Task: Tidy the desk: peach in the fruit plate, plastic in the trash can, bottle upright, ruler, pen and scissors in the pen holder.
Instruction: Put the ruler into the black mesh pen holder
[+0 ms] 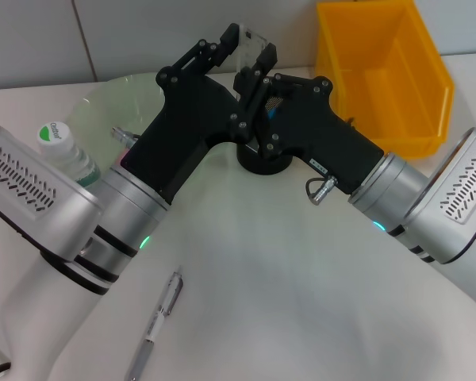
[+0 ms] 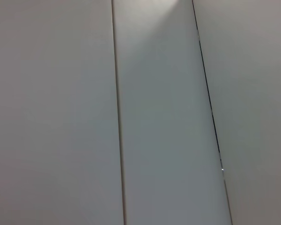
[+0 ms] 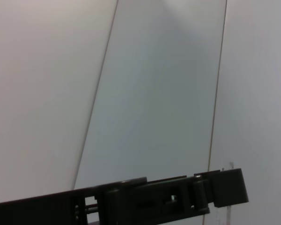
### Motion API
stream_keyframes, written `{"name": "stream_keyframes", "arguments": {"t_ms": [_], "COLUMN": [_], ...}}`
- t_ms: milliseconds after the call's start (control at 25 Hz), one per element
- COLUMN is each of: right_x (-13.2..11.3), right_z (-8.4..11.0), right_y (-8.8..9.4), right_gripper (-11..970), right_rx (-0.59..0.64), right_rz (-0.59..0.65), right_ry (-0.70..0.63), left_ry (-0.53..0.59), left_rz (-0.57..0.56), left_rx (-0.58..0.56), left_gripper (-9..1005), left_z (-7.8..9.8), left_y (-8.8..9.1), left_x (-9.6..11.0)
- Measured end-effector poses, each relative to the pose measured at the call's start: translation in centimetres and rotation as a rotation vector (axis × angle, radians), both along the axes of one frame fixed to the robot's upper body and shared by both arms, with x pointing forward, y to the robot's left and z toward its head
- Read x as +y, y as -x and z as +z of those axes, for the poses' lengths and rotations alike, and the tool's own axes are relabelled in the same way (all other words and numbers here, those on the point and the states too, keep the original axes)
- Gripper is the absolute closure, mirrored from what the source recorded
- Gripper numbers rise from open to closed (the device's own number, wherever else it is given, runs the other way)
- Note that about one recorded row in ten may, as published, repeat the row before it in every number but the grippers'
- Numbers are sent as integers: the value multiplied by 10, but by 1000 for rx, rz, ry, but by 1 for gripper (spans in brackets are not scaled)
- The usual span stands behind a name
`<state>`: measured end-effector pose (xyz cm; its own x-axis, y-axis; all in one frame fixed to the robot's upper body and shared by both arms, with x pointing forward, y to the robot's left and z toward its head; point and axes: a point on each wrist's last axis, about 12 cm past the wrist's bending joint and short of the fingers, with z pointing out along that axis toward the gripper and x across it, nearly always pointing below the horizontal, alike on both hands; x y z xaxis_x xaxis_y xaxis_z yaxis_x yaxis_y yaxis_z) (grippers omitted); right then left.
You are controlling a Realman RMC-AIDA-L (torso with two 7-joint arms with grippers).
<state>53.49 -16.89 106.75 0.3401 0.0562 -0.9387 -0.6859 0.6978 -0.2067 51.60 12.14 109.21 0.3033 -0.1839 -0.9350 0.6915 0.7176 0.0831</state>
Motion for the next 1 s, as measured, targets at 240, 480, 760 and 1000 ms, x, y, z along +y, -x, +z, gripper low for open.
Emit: {"name": "stream_keyframes", "arguments": {"t_ms": [240, 480, 760, 1000], "right_x": [0, -2, -8, -27], "right_z": [-1, -1, -1, 1], "right_y": [1, 1, -2, -8], "right_gripper": [945, 948, 949, 950], "right_rx": [3, 1, 4, 58], "right_rz": [1, -6, -51, -86], "right_ry": [4, 3, -14, -82], "left_ry": [3, 0, 39, 84], "left_rz": [1, 6, -1, -75], "left_rx": [1, 5, 38, 109], "left_gripper": [586, 404, 246, 200], "left_z": [1, 0, -1, -6], "left_y": [-1, -2, 0, 7], "left_x": [0, 1, 4, 12]}}
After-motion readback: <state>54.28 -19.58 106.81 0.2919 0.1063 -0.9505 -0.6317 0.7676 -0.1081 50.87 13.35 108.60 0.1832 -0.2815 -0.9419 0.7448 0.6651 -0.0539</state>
